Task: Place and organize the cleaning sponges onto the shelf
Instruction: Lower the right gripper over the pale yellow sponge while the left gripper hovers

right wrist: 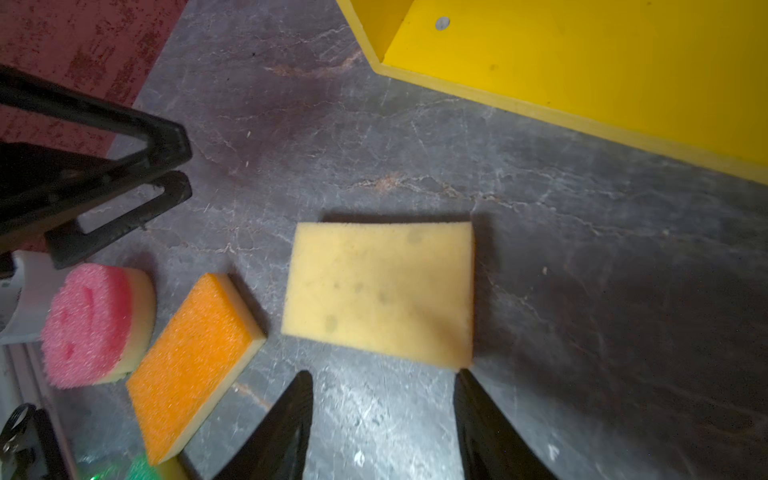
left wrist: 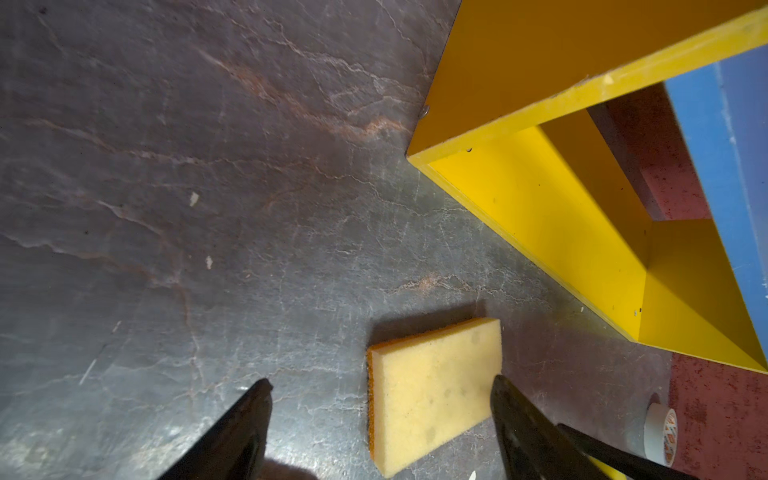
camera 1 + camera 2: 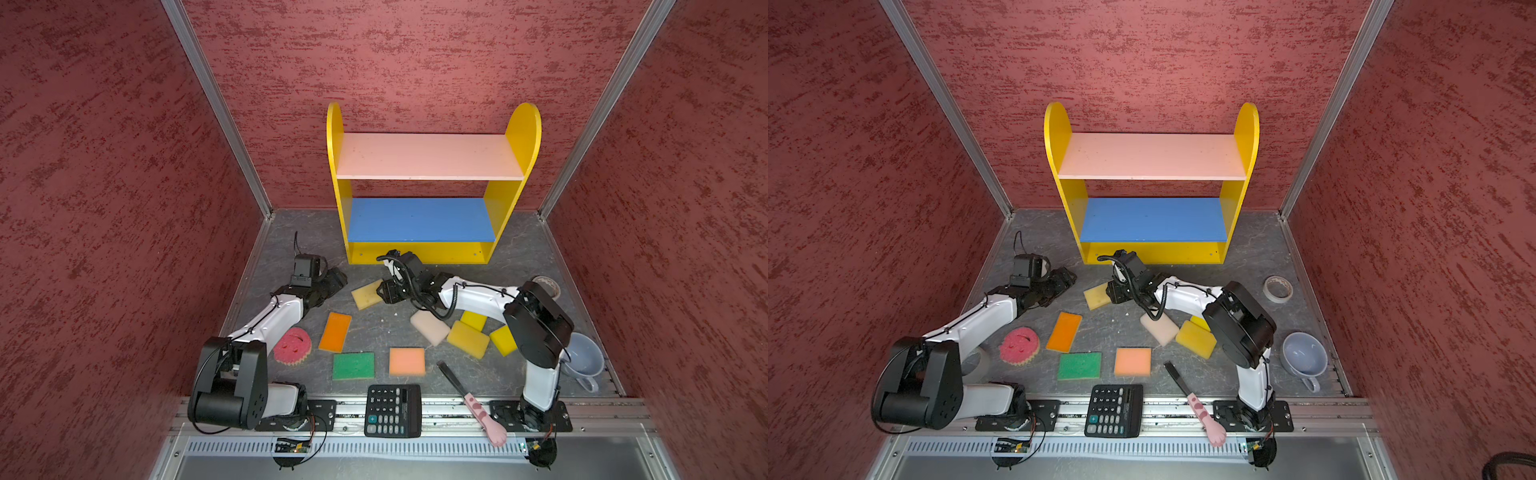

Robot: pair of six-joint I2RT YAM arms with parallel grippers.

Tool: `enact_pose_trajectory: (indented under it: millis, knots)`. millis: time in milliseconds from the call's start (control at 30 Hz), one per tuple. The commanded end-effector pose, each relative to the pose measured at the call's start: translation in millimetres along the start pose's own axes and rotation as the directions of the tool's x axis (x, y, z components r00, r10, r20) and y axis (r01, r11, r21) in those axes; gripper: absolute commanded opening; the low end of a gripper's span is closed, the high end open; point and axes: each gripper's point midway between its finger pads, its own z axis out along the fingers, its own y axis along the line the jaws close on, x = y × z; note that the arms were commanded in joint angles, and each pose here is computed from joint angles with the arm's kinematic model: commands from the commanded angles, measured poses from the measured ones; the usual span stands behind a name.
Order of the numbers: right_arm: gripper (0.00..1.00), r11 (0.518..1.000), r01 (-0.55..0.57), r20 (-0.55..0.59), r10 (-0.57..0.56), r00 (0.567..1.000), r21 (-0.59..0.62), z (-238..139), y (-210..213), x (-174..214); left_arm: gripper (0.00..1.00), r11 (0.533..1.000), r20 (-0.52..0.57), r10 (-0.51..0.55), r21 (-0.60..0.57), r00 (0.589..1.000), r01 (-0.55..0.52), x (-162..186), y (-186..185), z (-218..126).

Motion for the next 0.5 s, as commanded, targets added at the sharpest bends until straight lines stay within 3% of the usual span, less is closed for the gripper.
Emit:
enact_pose_trajectory:
  millis: [0, 133, 300, 467]
  knots:
    - [0.56, 0.999, -0.049, -0.011, 0.049, 0.999, -0.006, -13, 2, 14, 0.78, 1.000, 0.012, 0.025, -0.001, 1.000, -0.025, -1, -2, -4]
    - [0.56, 0.987, -0.145, -0.063, 0.141, 0.988, -0.066, -5, 5, 37, 0.74, 0.997, -0.006, 0.074, 0.009, 0.997, -0.074, 4, -15, 11]
    - [0.56, 0.965, -0.228, -0.069, 0.220, 0.973, -0.131, 9, 14, 35, 0.49, 0.993, -0.050, 0.111, 0.041, 0.993, -0.109, 10, -33, 40]
    - [0.57, 0.932, -0.305, -0.060, 0.299, 0.953, -0.195, 23, 14, 24, 0.45, 0.996, -0.081, 0.090, 0.017, 0.993, -0.089, 16, -30, 62]
